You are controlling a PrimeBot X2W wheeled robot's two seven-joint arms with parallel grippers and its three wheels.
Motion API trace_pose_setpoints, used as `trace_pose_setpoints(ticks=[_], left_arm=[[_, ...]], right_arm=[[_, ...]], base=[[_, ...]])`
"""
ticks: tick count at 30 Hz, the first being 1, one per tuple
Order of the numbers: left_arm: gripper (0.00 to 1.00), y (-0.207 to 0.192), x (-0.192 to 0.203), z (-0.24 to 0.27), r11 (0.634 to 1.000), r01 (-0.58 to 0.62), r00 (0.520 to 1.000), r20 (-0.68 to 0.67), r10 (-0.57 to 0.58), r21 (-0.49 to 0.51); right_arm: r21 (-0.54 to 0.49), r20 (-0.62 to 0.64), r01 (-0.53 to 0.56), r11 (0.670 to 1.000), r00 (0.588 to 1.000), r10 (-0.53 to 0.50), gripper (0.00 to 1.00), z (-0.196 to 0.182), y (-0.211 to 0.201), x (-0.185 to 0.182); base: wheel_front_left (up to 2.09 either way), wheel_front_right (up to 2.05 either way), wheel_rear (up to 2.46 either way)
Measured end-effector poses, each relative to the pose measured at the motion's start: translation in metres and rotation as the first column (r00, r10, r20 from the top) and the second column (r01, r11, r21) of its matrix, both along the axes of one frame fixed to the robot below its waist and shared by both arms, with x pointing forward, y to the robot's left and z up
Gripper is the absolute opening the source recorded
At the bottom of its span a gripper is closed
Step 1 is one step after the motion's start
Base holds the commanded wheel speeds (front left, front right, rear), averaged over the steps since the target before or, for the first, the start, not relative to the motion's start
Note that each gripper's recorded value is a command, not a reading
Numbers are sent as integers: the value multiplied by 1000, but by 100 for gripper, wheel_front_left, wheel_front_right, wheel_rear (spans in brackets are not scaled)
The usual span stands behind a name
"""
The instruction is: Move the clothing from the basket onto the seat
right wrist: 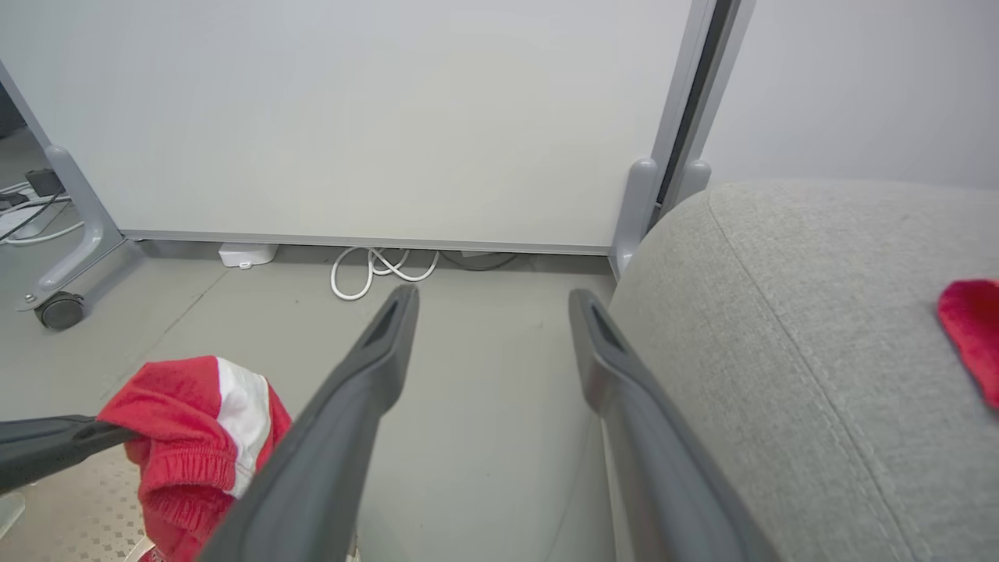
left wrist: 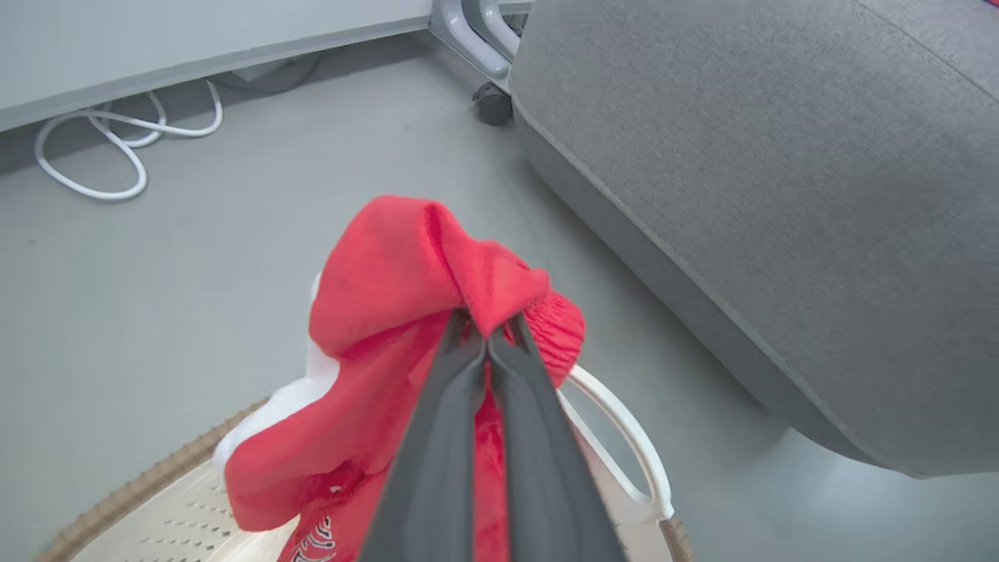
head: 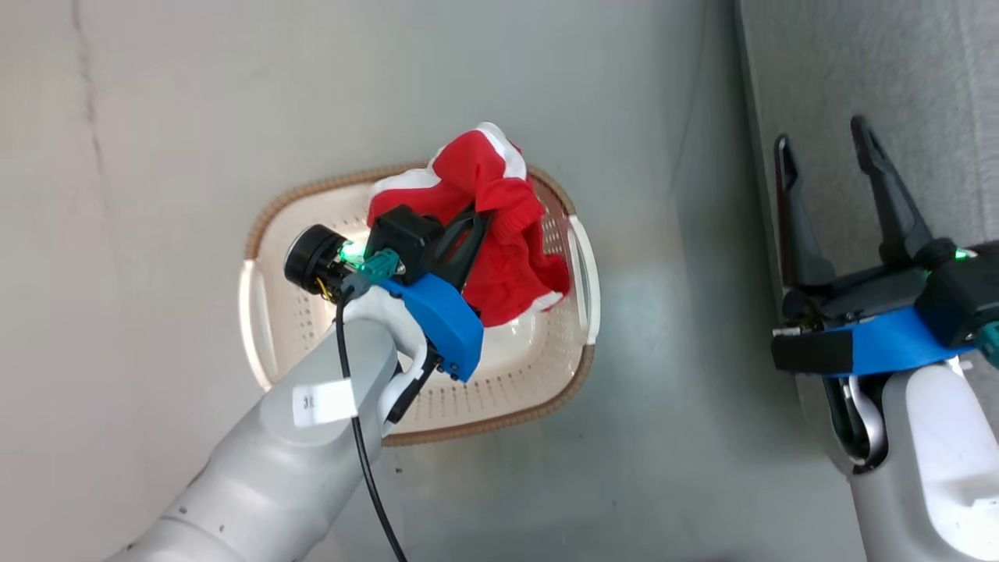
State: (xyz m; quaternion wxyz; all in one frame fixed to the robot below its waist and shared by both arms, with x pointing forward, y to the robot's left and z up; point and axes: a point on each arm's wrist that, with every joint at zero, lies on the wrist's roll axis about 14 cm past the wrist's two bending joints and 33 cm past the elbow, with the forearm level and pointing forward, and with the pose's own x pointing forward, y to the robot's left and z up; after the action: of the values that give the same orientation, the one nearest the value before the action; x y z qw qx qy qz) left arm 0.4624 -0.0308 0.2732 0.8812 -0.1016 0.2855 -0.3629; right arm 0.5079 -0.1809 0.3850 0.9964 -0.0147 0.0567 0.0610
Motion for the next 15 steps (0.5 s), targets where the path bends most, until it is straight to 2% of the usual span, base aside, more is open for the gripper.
trace_pose_setpoints(ticks=[8, 15], left_arm=[[0, 8, 13, 64, 998, -49, 984, 170, 54, -36], [0, 9, 19, 133, 996, -55, 936, 345, 75, -67]], right_arm=[[11, 41, -8, 1000, 999, 8, 100, 30, 4, -14], [24, 92, -14, 1000, 996, 12, 100, 62, 9, -29]], base=[[0, 0, 0], [0, 0, 0]])
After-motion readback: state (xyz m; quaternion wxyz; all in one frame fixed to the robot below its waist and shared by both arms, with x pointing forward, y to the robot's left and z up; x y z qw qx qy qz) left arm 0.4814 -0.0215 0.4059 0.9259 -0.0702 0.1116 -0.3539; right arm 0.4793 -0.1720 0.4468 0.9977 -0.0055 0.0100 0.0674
